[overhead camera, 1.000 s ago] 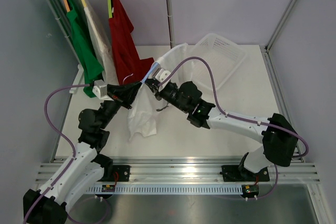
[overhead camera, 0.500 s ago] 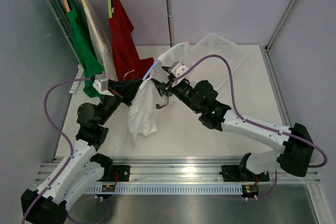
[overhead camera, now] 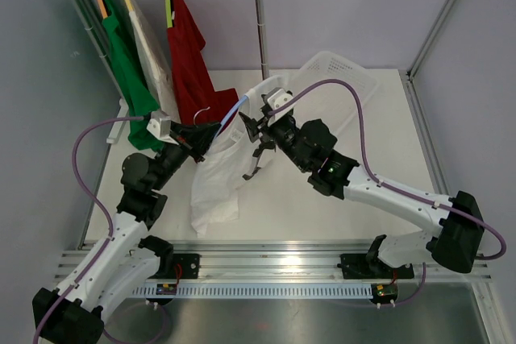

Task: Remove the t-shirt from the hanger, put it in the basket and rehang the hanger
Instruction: Remove the tshirt from the hanger

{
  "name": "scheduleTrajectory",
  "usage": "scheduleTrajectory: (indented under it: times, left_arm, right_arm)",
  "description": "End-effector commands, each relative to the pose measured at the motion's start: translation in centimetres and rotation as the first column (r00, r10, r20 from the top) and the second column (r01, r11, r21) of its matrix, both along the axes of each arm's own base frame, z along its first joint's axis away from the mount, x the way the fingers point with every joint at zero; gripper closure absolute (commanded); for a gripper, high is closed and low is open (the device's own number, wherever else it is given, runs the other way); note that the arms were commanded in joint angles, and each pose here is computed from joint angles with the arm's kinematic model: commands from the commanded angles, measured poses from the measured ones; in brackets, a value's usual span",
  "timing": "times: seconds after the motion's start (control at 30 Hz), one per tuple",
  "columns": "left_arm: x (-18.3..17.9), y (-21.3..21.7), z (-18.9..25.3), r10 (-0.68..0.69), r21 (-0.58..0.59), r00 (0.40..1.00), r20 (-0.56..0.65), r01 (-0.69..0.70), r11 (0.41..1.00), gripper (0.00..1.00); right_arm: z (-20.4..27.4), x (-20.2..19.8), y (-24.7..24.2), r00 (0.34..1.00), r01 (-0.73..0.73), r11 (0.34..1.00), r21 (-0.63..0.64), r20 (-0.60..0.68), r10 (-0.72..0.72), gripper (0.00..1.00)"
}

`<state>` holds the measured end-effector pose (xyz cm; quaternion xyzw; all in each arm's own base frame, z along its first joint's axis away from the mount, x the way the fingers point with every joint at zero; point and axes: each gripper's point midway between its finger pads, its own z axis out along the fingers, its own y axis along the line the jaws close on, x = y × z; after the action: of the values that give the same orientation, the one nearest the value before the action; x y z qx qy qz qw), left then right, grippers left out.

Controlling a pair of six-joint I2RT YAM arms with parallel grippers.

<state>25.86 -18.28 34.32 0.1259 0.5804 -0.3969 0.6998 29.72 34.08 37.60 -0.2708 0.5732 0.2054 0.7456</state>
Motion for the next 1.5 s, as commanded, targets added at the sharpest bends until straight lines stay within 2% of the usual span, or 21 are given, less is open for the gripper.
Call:
scheduleTrajectory:
  times: [0.0,0.27,0.53,0.6,0.67,0.7,0.83,1.07,1.23,1.47]
  left_arm:
    - [-0.9,0.6,4.7,0.016,-0.057,0.991,0.136,-0.008,0.998,1.00]
    - [-1.2,0.6,4.5,0.012,-0.054,0.990,0.142,-0.005,0.999,1.00]
    - [-1.7,0.7,4.4,0.008,-0.052,0.989,0.150,0.000,0.999,1.00]
    - [-1.9,0.7,4.4,0.004,-0.050,0.988,0.153,0.003,0.999,1.00]
    - [-2.0,0.8,4.3,0.005,-0.048,0.988,0.155,0.002,0.999,1.00]
    - [-2.1,0.8,4.4,0.006,-0.047,0.988,0.156,0.002,0.999,1.00]
    - [-2.5,0.8,4.3,-0.004,-0.043,0.986,0.168,0.012,0.999,1.00]
    - [-4.1,0.4,3.7,-0.057,-0.017,0.976,0.210,0.061,0.998,1.00]
    - [-4.7,0.3,3.5,-0.077,-0.005,0.973,0.217,0.080,0.997,1.00]
    - [-6.2,-0.8,3.5,-0.180,0.038,0.957,0.226,0.176,0.984,1.00]
  right_arm:
    - [0.9,1.7,-0.6,0.996,0.093,0.996,-0.007,-0.003,-0.093,0.25]
    - [0.0,4.3,-0.6,0.976,0.217,0.976,-0.034,-0.027,-0.218,0.27]
    - [-0.5,5.6,-1.3,0.953,0.300,0.953,-0.039,-0.023,-0.301,0.40]
    - [-0.3,6.0,-1.8,0.946,0.324,0.945,-0.028,-0.018,-0.325,0.58]
    - [0.0,6.2,-2.2,0.939,0.343,0.939,-0.012,-0.009,-0.343,0.66]
    - [0.1,6.3,-2.4,0.935,0.355,0.935,-0.005,-0.008,-0.355,0.76]
    - [0.4,6.5,-3.2,0.927,0.374,0.927,0.016,-0.006,-0.374,0.99]
    - [0.5,6.2,-5.2,0.913,0.407,0.912,0.046,-0.027,-0.406,1.00]
    - [0.6,5.7,-7.9,0.899,0.438,0.897,0.065,-0.058,-0.435,1.00]
    - [0.6,5.2,-12.3,0.873,0.486,0.868,0.100,-0.103,-0.476,1.00]
